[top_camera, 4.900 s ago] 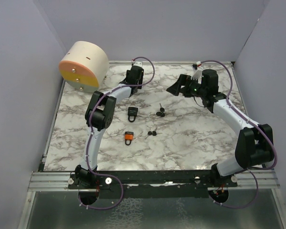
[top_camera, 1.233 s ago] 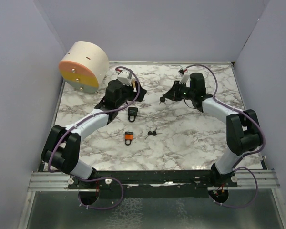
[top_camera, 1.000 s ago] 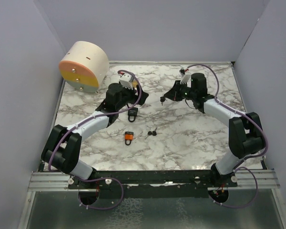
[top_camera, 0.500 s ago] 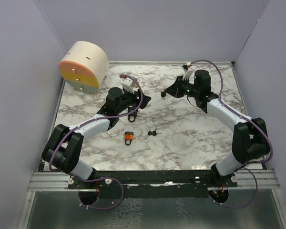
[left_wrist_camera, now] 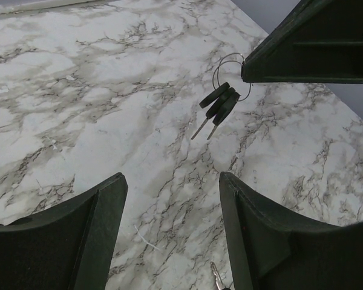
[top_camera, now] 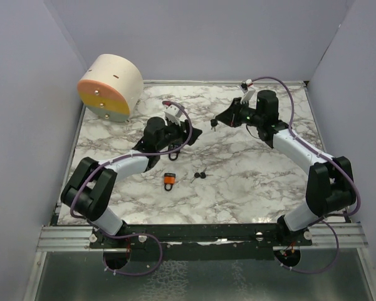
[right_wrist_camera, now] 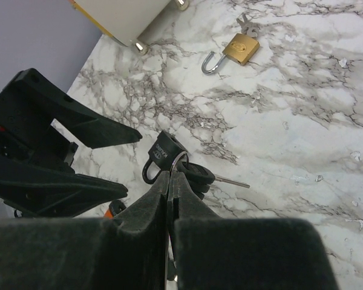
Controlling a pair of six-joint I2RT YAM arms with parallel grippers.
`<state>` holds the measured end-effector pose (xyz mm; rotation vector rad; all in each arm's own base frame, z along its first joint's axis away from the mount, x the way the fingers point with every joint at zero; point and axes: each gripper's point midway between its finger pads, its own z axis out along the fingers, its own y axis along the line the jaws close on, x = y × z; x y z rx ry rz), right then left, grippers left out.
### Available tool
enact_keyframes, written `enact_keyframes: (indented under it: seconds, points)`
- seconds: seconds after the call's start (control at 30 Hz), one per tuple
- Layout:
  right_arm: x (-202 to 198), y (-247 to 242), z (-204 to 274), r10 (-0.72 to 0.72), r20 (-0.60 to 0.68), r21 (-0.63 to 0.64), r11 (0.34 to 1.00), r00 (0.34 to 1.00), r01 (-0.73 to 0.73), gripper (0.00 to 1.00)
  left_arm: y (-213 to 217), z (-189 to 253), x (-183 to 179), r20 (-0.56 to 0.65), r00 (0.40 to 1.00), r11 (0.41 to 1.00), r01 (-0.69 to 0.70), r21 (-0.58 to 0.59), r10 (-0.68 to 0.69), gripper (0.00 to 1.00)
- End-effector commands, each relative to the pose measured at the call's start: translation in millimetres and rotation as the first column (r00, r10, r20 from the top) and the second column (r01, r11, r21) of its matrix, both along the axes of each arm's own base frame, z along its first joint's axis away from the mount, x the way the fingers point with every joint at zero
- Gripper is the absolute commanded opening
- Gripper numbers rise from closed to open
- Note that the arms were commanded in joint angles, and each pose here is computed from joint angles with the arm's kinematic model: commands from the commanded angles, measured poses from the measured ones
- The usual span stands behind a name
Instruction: Unlock with the key
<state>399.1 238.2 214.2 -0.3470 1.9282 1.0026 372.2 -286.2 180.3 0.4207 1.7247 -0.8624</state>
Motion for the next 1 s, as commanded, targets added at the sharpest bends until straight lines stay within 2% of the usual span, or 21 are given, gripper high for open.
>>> enact_keyframes:
  seconds: [0.0,0.3,0.37,0.73,0.97]
  points:
    - [-5.8,6.1,35.1,0.039,0.059,0.039,0.998,0.998,-0.041,0.01,-15.6,-5.4,-7.7,0.046,0.997,0.998,0.067,0.008,-0.067,0.64]
    - [-13.7,10.4,50.2,0.076,0.077,0.07,0.994,0.994,-0.081,0.01,-31.7,-17.4,-0.1,0.091,0.992,0.996,0.089,0.023,-0.091,0.59]
    - [-16.4,11.1,51.8,0.086,0.078,0.076,0.993,0.993,-0.092,0.01,-35.2,-22.5,3.1,0.098,0.99,0.995,0.098,0.023,-0.099,0.55]
    - [-30.8,14.6,51.7,0.143,0.075,0.092,0.984,0.987,-0.15,0.01,-52.4,-5.8,5.1,0.279,0.945,0.984,0.177,0.005,-0.171,0.52]
    - [-35.0,15.5,49.9,0.162,0.073,0.094,0.981,0.984,-0.168,0.01,-62.7,1.6,0.5,0.33,0.919,0.974,0.228,-0.002,-0.215,0.45]
